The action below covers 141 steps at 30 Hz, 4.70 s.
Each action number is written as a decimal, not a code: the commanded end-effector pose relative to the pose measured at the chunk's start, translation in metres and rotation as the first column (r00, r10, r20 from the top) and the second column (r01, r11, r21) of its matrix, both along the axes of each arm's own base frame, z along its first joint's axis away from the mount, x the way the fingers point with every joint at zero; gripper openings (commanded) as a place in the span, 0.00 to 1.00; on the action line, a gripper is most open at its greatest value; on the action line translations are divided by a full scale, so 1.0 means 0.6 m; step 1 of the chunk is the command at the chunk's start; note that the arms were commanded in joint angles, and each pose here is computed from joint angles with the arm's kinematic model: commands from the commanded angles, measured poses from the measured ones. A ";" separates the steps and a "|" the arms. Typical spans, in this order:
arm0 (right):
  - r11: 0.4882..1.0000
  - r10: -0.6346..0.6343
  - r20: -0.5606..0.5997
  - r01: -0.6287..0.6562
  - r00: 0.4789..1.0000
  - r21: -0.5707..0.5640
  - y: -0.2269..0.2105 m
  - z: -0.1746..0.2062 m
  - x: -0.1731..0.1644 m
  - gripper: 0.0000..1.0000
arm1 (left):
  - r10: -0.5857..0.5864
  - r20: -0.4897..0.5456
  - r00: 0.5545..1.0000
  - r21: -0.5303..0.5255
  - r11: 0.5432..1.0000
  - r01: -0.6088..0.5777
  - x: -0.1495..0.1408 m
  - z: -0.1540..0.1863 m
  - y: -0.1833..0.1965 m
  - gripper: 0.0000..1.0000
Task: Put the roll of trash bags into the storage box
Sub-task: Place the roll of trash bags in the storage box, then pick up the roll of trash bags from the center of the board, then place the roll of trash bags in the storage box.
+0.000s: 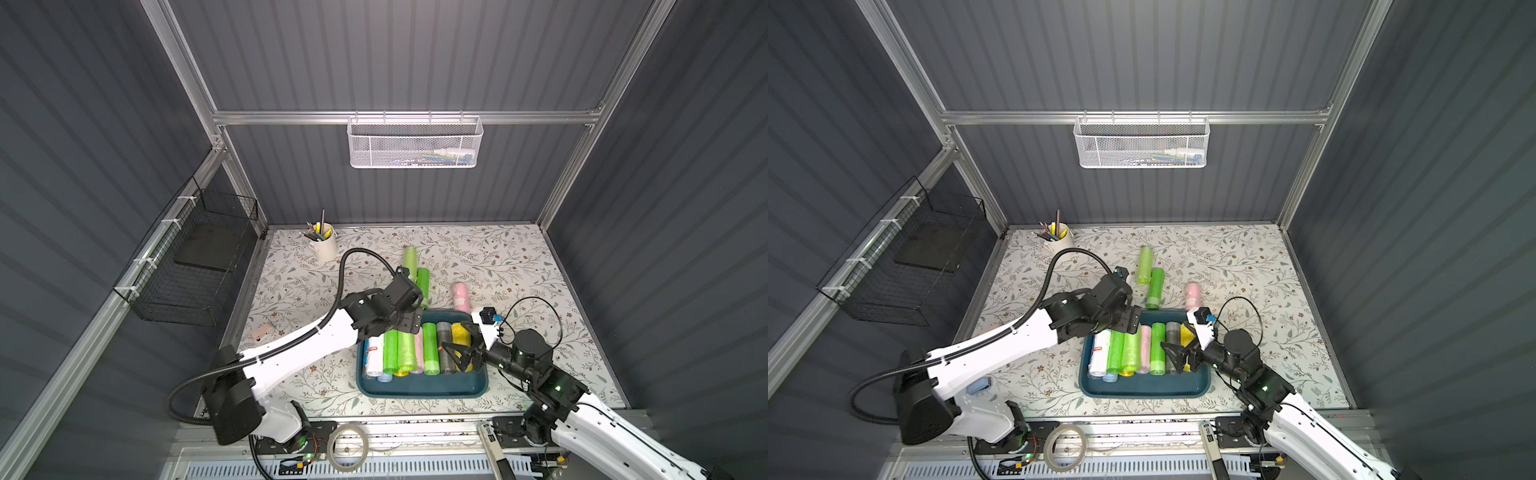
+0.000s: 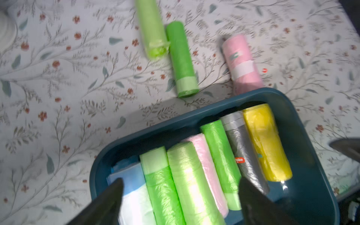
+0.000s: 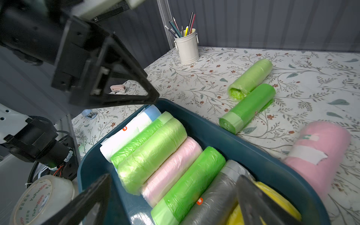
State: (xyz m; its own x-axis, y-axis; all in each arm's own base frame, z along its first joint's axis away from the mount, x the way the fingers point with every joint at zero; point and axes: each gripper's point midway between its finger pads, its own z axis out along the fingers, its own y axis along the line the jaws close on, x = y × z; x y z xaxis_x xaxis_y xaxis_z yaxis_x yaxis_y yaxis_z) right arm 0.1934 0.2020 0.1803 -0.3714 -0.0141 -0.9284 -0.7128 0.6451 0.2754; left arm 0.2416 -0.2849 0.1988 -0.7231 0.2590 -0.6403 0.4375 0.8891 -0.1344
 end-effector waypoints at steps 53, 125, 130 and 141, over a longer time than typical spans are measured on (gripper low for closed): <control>0.776 -0.545 -0.616 0.064 0.569 -0.627 -0.126 -0.234 0.326 0.79 | -0.541 0.585 0.604 0.192 0.816 0.545 0.016 0.074 -0.013 1.00; 0.987 -0.157 -0.652 0.098 0.742 -0.126 0.061 -0.006 0.096 0.36 | -0.773 0.464 0.432 0.275 0.589 0.760 -0.085 0.068 0.004 1.00; 0.986 -0.162 -0.672 0.088 0.723 -0.142 0.071 -0.028 0.089 0.36 | -0.778 0.458 0.430 0.276 0.584 0.764 -0.086 0.065 0.003 1.00; 0.985 -0.158 -0.684 0.068 0.712 -0.156 0.096 -0.054 0.102 0.36 | -0.792 0.428 0.436 0.276 0.573 0.772 -0.085 0.051 0.002 1.00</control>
